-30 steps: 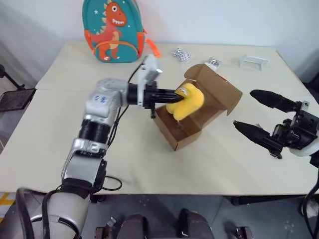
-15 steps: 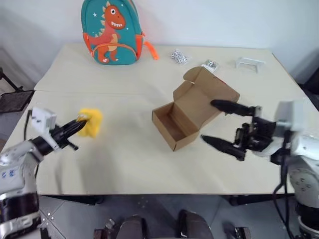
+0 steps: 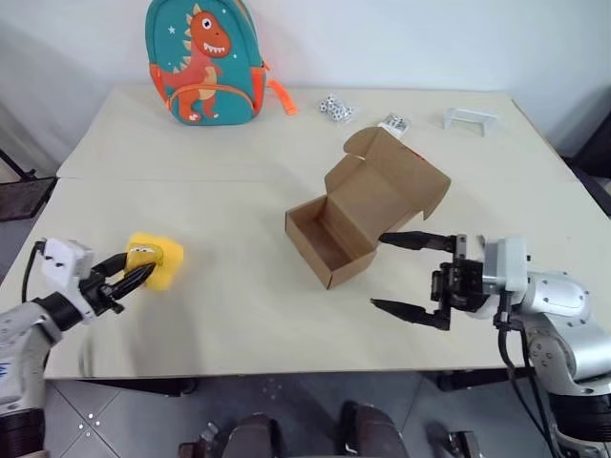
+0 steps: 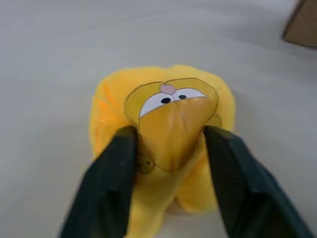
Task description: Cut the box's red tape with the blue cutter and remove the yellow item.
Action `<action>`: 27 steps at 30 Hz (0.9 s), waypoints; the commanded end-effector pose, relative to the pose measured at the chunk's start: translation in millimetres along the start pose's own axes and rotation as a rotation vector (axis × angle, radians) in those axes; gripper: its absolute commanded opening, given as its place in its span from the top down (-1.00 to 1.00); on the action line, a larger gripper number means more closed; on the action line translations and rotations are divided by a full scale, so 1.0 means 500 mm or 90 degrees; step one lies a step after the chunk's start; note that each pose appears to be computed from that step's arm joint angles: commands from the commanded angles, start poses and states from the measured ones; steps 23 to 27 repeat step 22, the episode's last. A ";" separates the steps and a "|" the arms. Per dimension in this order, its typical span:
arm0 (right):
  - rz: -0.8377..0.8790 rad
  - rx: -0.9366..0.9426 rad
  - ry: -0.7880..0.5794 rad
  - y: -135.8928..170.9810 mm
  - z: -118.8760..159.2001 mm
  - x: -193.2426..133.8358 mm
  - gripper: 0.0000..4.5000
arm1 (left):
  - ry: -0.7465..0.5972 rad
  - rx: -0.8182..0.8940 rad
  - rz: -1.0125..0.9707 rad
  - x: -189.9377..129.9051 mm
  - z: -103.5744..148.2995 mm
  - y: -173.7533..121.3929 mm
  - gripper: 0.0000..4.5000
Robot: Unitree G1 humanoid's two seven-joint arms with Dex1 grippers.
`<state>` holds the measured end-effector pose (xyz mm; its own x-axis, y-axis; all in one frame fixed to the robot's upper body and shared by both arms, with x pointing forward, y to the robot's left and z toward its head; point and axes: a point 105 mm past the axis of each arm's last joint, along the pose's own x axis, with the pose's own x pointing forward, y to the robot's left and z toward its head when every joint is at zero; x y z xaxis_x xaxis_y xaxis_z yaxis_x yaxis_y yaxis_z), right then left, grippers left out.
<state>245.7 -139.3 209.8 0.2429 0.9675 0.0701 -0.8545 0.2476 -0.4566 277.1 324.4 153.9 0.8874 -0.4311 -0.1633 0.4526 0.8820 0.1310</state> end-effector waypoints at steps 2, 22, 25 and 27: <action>-0.039 -0.018 0.010 -0.015 0.007 -0.036 -1.00 | -0.052 0.061 -0.030 -0.066 0.071 0.023 -0.65; -0.074 -0.002 0.085 0.009 -0.060 -0.104 -1.00 | 0.009 0.186 -0.105 -0.118 -0.022 -0.100 -0.76; -0.074 -0.002 0.085 0.009 -0.060 -0.104 -1.00 | 0.009 0.186 -0.105 -0.118 -0.022 -0.100 -0.76; -0.074 -0.002 0.085 0.009 -0.060 -0.104 -1.00 | 0.009 0.186 -0.105 -0.118 -0.022 -0.100 -0.76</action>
